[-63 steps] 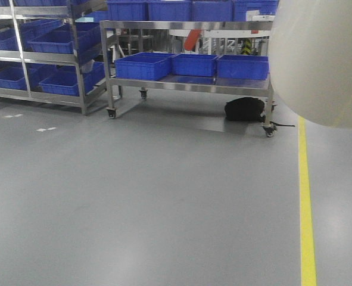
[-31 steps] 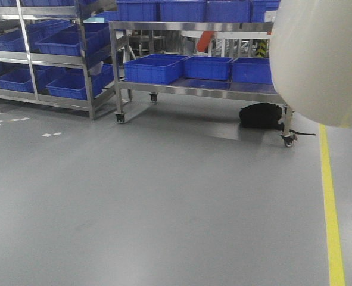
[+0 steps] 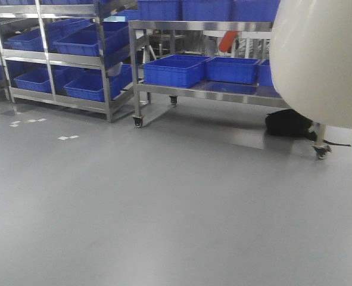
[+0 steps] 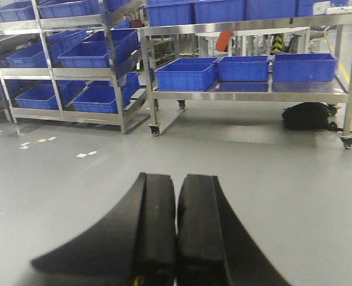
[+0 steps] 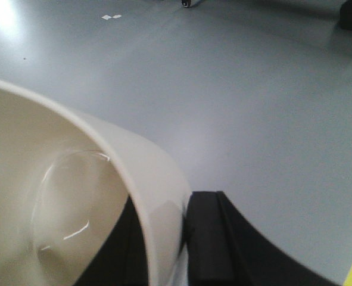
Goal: Move white bin to right shelf second layer
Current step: 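Drive past the blue crate racks carrying the bin in the right gripper, then turn toward the windows while holding the bin in the right gripper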
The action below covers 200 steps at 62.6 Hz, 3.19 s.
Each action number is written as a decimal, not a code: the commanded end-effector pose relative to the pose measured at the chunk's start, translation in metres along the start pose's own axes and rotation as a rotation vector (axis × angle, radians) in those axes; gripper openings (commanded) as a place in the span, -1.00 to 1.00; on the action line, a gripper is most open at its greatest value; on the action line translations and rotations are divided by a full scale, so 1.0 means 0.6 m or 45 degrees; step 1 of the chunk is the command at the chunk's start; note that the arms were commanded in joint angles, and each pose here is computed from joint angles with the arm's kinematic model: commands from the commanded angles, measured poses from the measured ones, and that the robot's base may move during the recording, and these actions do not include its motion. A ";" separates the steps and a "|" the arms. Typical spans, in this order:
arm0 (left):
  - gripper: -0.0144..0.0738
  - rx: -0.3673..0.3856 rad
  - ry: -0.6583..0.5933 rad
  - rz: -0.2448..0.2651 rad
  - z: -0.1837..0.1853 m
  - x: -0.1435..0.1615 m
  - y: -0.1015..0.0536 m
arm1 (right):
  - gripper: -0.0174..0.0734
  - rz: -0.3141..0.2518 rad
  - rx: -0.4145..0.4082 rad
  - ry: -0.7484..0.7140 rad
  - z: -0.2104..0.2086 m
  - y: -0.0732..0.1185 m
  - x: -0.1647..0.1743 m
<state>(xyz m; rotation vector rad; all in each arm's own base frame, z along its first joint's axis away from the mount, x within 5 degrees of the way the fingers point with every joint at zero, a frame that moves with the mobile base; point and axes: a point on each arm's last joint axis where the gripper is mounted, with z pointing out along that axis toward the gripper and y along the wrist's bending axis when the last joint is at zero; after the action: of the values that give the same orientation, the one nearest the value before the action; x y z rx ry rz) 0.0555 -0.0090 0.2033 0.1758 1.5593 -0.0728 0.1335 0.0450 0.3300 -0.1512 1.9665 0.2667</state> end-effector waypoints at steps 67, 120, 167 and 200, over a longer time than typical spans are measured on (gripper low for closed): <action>-0.48 -0.008 -0.079 0.005 0.000 0.007 0.000 | -0.50 0.000 -0.041 -0.165 -0.011 0.005 -0.030; -0.48 -0.008 -0.079 0.005 0.000 0.007 0.000 | -0.50 0.000 -0.041 -0.165 -0.011 0.005 -0.030; -0.48 -0.008 -0.079 0.005 0.000 0.007 0.000 | -0.50 0.000 -0.041 -0.165 -0.011 0.005 -0.030; -0.48 -0.008 -0.079 0.005 0.000 0.007 0.000 | -0.50 0.000 -0.041 -0.165 -0.011 0.005 -0.030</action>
<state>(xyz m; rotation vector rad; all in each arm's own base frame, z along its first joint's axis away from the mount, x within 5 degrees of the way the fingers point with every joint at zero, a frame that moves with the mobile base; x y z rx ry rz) 0.0555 -0.0090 0.2033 0.1758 1.5593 -0.0728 0.1334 0.0451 0.3299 -0.1502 1.9669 0.2682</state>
